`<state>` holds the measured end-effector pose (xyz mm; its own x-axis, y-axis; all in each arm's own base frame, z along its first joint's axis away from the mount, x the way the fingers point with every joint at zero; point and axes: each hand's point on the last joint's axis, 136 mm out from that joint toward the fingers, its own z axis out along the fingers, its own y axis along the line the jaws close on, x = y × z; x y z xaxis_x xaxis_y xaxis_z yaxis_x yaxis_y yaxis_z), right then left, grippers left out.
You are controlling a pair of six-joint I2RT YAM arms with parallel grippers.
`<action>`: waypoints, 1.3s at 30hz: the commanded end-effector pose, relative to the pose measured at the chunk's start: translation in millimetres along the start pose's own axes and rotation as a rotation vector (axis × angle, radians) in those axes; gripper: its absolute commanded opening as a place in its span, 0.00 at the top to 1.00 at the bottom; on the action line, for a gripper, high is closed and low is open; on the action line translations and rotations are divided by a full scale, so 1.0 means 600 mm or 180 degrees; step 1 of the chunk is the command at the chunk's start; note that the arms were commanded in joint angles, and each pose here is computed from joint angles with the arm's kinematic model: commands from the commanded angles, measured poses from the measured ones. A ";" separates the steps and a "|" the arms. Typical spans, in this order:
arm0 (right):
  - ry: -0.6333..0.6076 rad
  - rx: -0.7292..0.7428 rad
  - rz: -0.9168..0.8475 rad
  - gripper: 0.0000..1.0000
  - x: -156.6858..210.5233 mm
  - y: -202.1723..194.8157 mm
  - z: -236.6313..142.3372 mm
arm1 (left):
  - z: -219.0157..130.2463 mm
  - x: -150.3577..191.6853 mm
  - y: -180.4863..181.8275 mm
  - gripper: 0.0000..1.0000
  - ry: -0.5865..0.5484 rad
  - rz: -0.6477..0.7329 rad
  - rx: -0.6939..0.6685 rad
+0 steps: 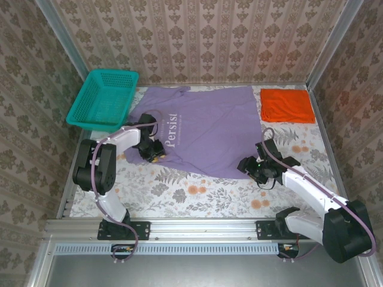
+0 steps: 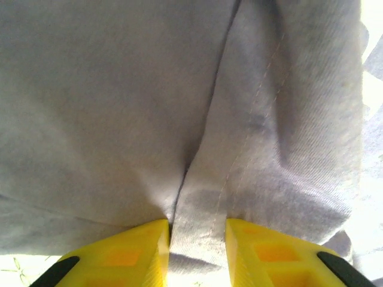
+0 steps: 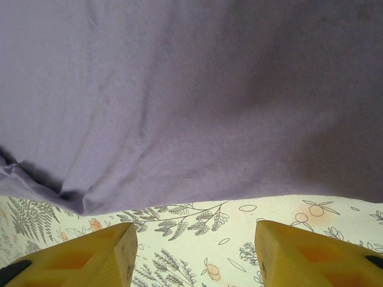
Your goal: Fold and stack the t-shirts
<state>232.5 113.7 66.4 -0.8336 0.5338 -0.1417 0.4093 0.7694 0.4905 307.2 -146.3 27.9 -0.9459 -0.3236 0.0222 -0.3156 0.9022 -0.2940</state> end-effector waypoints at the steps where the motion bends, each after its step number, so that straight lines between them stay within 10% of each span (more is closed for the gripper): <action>1: 0.0010 0.0071 0.0068 0.44 0.007 -0.015 -0.007 | -0.002 -0.012 -0.009 0.74 -0.0038 -0.0010 0.0014; 15: -0.0674 0.0822 0.0664 0.45 -0.026 -0.138 -0.090 | -0.017 -0.006 -0.012 1.00 -0.0052 0.0056 -0.0005; 39: -0.0413 0.0740 0.1073 0.66 -0.062 -0.174 0.013 | -0.104 0.091 0.000 1.00 -0.0047 0.0382 -0.0095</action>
<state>212.9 10.4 13.3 -0.5772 0.8063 -0.1296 0.7587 0.5881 0.2800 272.1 -151.8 87.4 -0.9706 -0.2329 -0.0608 -0.2056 0.9335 -0.2939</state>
